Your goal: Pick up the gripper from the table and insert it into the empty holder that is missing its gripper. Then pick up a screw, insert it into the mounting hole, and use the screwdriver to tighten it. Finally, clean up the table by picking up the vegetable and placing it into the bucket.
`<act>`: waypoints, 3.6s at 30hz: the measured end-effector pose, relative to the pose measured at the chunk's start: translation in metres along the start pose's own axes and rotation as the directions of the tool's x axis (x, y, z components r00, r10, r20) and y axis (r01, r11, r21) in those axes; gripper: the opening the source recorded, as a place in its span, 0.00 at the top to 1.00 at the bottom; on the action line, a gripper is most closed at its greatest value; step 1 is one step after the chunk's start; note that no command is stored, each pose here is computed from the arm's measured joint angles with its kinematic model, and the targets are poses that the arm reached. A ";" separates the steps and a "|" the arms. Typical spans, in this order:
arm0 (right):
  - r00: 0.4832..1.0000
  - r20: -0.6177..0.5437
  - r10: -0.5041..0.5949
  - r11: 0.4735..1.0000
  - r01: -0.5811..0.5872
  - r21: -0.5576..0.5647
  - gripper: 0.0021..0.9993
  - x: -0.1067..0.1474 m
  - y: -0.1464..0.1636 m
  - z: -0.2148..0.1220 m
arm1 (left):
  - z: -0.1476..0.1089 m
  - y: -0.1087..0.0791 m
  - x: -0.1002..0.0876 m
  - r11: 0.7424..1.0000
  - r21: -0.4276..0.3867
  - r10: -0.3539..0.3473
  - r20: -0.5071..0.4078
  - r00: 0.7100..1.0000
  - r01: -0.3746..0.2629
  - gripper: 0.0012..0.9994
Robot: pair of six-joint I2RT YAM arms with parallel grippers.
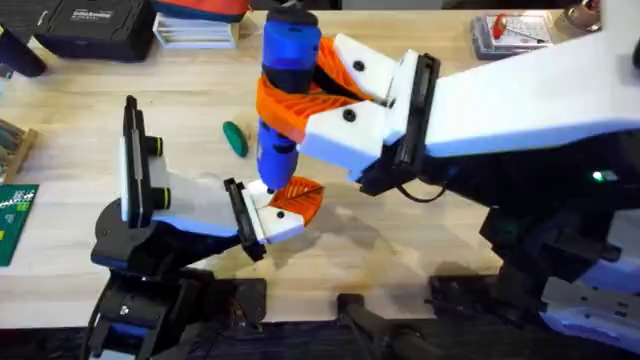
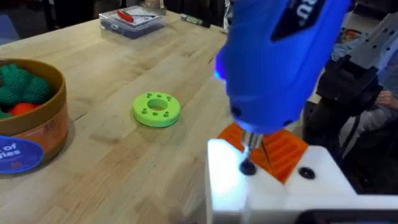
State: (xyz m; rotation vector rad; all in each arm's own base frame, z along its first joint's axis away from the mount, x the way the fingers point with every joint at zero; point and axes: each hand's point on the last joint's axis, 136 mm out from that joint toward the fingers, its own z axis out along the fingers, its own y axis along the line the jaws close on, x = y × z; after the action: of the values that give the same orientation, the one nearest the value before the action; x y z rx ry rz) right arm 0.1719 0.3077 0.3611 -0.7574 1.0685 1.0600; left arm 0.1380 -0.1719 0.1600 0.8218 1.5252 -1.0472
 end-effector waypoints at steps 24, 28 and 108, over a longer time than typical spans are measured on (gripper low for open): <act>1.000 0.001 0.028 1.000 -0.028 0.000 0.92 0.003 -0.001 0.003 | 0.000 0.000 0.000 1.000 0.000 0.000 0.000 1.000 0.000 1.00; 0.999 0.000 0.033 0.999 -0.033 0.000 0.92 0.003 -0.001 0.003 | 0.000 0.000 0.000 1.000 0.000 -0.001 0.000 1.000 0.001 1.00; -0.388 -0.917 -0.091 0.712 0.619 -0.332 0.23 0.225 -0.294 -0.296 | 0.000 0.001 0.000 1.000 -0.004 0.000 0.000 1.000 0.000 1.00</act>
State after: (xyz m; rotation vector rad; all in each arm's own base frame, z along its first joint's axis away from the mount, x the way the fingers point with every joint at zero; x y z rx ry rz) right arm 0.3808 0.0147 0.0527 -1.6113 2.0162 -0.8792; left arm 0.1386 -0.1717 0.1599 0.8191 1.5265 -1.0440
